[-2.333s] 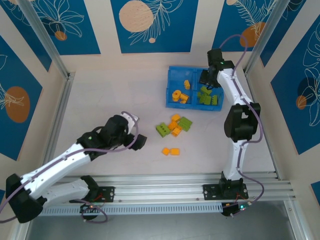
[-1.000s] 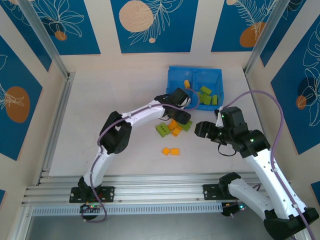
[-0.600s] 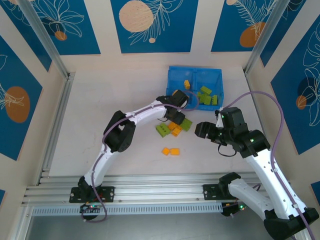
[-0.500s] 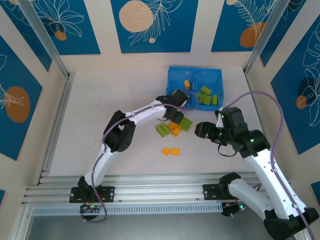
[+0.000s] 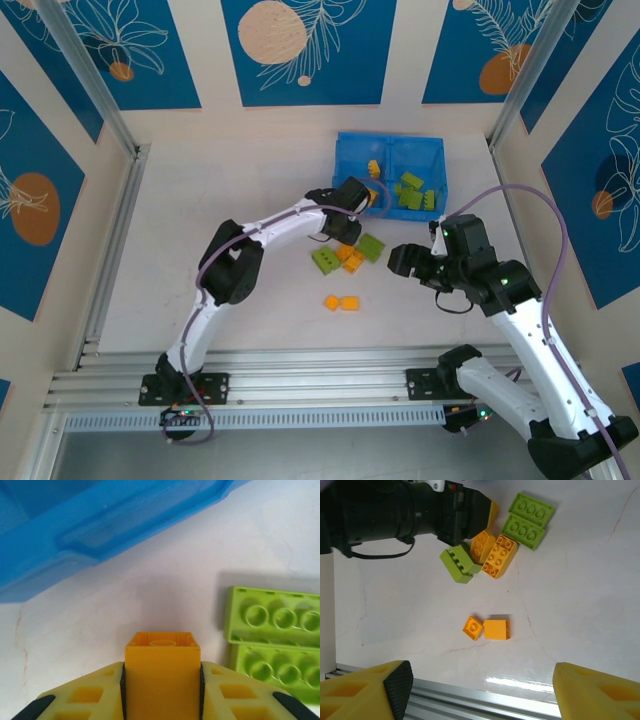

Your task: Sort the legos into containers by color

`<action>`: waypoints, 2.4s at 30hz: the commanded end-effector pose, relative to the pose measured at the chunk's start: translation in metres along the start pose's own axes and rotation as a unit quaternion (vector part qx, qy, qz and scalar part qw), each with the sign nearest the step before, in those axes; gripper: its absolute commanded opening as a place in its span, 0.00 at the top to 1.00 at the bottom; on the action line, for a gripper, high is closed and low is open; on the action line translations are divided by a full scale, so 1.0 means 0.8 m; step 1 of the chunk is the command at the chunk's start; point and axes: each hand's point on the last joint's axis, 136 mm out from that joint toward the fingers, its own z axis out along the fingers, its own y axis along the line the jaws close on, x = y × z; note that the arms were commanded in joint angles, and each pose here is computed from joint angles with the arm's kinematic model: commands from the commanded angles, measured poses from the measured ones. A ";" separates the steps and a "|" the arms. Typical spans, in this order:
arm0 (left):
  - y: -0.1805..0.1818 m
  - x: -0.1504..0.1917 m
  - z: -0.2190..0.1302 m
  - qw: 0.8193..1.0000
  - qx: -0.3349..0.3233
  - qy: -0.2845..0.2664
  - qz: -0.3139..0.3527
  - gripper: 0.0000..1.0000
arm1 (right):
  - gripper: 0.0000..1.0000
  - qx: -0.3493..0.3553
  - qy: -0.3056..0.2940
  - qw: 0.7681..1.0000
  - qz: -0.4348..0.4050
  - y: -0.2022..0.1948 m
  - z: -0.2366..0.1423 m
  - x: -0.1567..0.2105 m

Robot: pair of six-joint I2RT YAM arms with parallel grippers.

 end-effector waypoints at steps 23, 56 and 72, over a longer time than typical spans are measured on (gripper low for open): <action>0.088 -0.280 -0.088 0.937 -0.041 -0.343 -0.044 0.71 | 0.24 -0.028 -0.032 0.999 0.014 0.015 -0.034 -0.004; -0.019 0.022 -0.402 0.880 0.076 -0.422 0.204 0.21 | 0.24 0.051 0.073 0.994 -0.057 0.000 0.080 0.010; 0.053 0.218 -0.392 0.883 -0.016 -0.361 0.299 0.00 | 0.46 0.132 0.177 0.934 -0.281 0.082 0.254 0.039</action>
